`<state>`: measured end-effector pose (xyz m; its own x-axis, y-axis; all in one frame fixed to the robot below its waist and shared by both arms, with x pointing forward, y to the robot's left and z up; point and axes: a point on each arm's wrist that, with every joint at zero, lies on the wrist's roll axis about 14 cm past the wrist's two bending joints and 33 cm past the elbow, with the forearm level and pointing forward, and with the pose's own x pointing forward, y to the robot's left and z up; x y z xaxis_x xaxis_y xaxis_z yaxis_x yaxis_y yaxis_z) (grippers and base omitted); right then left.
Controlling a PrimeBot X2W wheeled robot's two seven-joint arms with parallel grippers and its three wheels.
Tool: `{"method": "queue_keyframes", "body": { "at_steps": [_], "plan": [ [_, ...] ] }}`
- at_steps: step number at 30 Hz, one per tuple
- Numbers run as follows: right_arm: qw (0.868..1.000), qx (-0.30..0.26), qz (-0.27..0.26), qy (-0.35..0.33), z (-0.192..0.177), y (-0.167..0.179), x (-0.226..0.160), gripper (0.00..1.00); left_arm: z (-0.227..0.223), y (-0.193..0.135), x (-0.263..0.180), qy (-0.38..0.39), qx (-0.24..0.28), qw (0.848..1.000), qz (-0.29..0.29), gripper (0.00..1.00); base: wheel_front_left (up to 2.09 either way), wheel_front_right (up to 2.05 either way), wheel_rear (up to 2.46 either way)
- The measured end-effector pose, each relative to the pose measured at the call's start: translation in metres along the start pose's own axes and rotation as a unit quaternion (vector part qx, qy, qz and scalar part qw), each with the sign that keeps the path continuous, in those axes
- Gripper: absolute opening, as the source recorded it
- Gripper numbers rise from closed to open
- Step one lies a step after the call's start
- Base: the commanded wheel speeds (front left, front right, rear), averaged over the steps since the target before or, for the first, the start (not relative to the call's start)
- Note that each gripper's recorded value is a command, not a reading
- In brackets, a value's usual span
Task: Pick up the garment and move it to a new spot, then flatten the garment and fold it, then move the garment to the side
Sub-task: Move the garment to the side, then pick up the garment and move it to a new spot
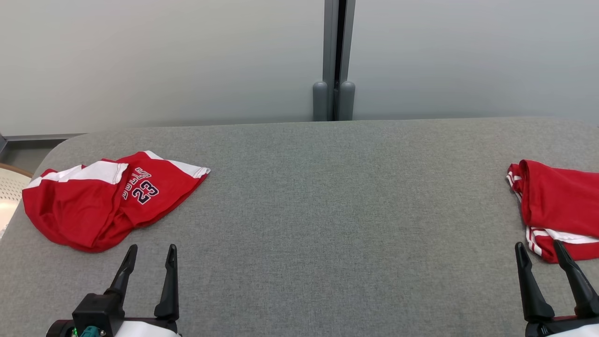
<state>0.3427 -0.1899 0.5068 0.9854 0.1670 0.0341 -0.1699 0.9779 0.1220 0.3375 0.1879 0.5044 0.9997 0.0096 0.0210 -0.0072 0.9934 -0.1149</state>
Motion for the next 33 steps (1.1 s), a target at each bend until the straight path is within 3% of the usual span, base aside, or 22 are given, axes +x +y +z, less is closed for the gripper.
{"method": "queue_keyframes", "body": {
  "at_steps": [15,33],
  "plan": [
    [0.999,-0.024,0.038,0.017,-0.002,0.015,0.017,1.00,0.013,0.023,-0.004,-0.024,0.001,0.999,0.044,1.00,0.00,0.00,0.00],
    [0.978,-0.022,0.207,0.027,-0.007,0.121,0.071,1.00,0.032,0.105,-0.053,-0.052,0.016,0.981,0.184,1.00,0.00,0.00,0.00]
  ]
}}
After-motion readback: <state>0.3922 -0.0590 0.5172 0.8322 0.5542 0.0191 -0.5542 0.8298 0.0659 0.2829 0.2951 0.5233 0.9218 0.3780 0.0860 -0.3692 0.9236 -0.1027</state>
